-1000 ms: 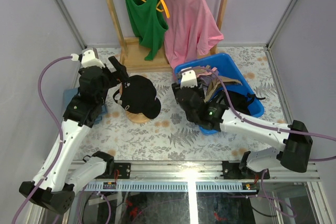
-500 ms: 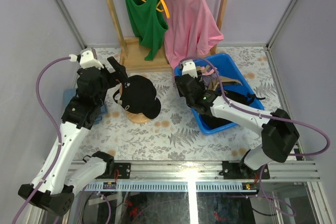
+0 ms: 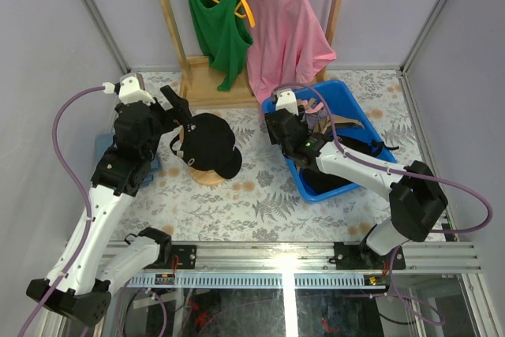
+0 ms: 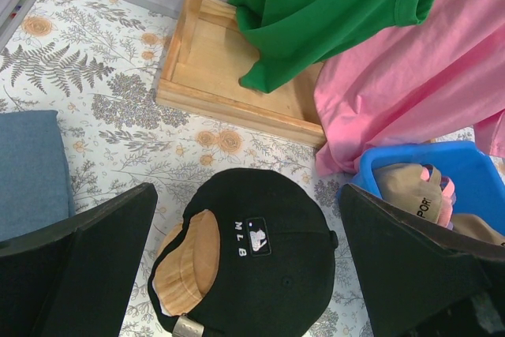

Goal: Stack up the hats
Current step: Pick up the hat from the bin.

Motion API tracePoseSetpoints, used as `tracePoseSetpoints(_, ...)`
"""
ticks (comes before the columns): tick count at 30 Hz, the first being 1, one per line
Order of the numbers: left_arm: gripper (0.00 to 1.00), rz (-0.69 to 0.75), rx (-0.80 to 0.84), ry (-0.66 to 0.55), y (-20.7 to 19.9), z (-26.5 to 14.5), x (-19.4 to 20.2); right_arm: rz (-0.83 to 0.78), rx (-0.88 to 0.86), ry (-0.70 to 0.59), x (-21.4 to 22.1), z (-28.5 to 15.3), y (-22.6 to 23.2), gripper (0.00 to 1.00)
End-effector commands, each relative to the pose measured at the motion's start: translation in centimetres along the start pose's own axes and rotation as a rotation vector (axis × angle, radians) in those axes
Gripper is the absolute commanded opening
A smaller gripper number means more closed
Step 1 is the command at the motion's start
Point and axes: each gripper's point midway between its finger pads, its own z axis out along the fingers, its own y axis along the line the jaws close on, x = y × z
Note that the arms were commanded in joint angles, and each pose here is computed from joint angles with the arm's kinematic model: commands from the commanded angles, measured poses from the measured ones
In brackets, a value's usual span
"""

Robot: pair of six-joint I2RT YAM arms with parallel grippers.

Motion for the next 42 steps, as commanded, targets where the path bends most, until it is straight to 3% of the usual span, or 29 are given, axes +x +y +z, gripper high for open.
tracePoseSetpoints(1,1.00,0.007,0.026,-0.010,-0.4,-0.2,-0.1,0.058,-0.004,-0.048,-2.1,-0.1,-0.1,0.68)
tracePoseSetpoints(19,1.00,0.010,0.016,-0.016,-0.2,-0.2,-0.2,0.073,0.007,0.016,0.6,1.8,-0.5,0.50)
tracePoseSetpoints(21,1.00,0.010,0.018,-0.015,-0.2,-0.2,-0.1,0.083,0.007,0.027,1.1,2.2,-0.8,0.43)
tracePoseSetpoints(29,1.00,0.011,0.010,-0.014,-0.1,0.0,-0.1,0.106,-0.026,0.039,1.0,2.5,-1.2,0.01)
tracePoseSetpoints(36,1.00,0.008,0.008,-0.015,-0.2,0.1,-0.2,0.137,-0.063,-0.062,-3.9,0.6,-1.9,0.00)
tracePoseSetpoints(42,1.00,0.006,0.010,-0.005,-0.3,0.3,0.0,0.272,-0.149,-0.158,-7.6,-1.1,-2.9,0.00)
